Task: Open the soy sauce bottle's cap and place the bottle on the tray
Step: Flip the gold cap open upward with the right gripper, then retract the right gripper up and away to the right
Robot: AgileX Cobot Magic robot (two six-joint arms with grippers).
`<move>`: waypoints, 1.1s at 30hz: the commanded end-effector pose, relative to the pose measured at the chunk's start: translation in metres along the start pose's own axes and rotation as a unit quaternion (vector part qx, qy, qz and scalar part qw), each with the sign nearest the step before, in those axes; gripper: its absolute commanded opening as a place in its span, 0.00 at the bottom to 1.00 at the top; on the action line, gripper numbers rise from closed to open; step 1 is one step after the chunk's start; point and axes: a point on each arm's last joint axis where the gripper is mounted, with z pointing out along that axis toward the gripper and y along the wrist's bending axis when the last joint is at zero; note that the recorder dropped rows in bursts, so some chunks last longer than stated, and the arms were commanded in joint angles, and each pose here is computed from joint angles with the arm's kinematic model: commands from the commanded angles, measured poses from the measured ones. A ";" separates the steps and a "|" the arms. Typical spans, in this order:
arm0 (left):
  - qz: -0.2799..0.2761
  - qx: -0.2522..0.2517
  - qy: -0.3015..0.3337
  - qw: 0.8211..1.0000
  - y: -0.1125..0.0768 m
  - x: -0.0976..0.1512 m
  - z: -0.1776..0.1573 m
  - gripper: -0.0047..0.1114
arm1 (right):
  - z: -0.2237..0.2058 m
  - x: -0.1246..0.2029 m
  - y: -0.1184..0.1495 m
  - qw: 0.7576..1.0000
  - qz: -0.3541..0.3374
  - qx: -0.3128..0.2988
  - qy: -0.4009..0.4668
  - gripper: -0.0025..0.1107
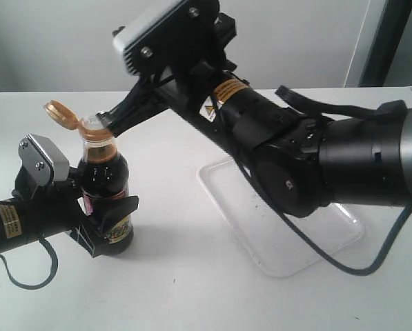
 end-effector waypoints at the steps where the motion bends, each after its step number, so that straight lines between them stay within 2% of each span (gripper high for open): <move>1: 0.003 0.000 0.018 1.000 -0.001 0.003 -0.001 0.04 | -0.001 0.015 -0.024 0.998 0.021 0.020 0.062 0.02; 12: 0.003 0.000 0.018 1.000 -0.001 0.003 -0.001 0.04 | -0.015 0.058 -0.070 0.966 0.033 0.040 0.252 0.02; 20: 0.003 0.000 0.018 1.000 -0.001 0.003 -0.001 0.04 | -0.025 0.065 -0.105 0.906 0.059 0.027 0.418 0.02; 24: 0.003 0.000 0.018 1.000 -0.001 0.003 -0.001 0.04 | -0.035 0.064 -0.123 0.867 0.068 0.023 0.493 0.02; 30: 0.004 0.001 0.021 1.000 -0.001 0.004 -0.001 0.04 | -0.059 0.071 -0.155 0.819 0.092 0.046 0.564 0.02; 33: 0.005 0.002 0.020 1.000 -0.001 0.004 -0.001 0.04 | -0.070 0.076 -0.169 0.808 0.104 0.065 0.577 0.02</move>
